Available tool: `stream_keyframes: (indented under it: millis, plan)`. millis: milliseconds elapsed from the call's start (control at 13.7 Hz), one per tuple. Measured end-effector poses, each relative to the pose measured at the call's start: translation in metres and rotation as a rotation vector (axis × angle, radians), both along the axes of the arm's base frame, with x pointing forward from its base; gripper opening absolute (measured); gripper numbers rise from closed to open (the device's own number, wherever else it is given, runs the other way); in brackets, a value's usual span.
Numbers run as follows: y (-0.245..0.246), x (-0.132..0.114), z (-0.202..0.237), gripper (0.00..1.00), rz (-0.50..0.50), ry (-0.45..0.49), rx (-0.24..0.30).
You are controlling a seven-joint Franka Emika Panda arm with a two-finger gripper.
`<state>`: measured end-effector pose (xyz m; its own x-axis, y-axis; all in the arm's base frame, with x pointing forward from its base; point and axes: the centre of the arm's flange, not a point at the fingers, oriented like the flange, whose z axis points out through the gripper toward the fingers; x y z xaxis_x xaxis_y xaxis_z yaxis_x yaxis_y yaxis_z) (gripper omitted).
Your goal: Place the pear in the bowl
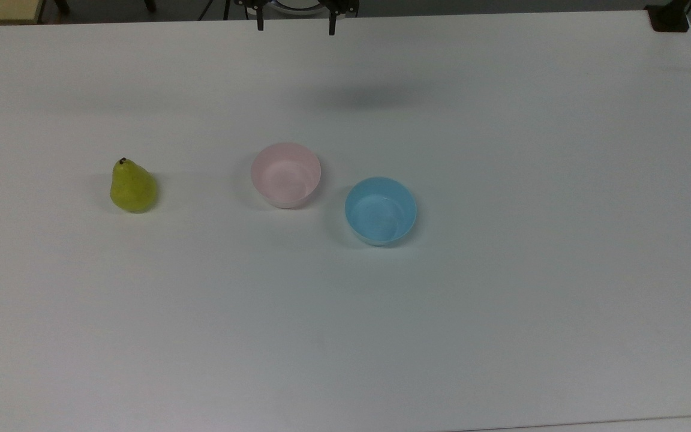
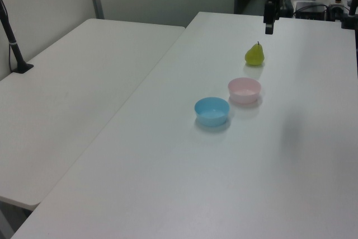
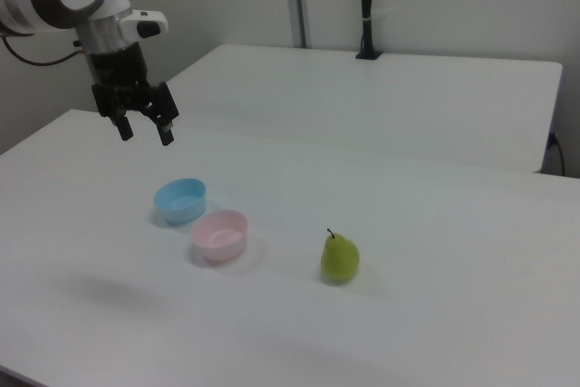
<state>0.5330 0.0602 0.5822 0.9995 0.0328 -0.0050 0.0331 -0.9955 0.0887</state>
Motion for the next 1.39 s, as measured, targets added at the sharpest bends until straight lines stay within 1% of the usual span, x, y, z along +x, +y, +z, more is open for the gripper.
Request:
stream_keyframes:
  millis: [879,952,1099,1392]
  plan:
    - [-0.010,0.001,0.001,1.00,-0.018,-0.001,0.001]
    - [-0.015,0.002,0.001,1.00,-0.004,0.000,0.001]
    - [-0.040,0.005,0.002,1.00,0.039,0.005,0.001]
    - [-0.118,0.011,-0.006,1.00,0.101,0.036,0.005]
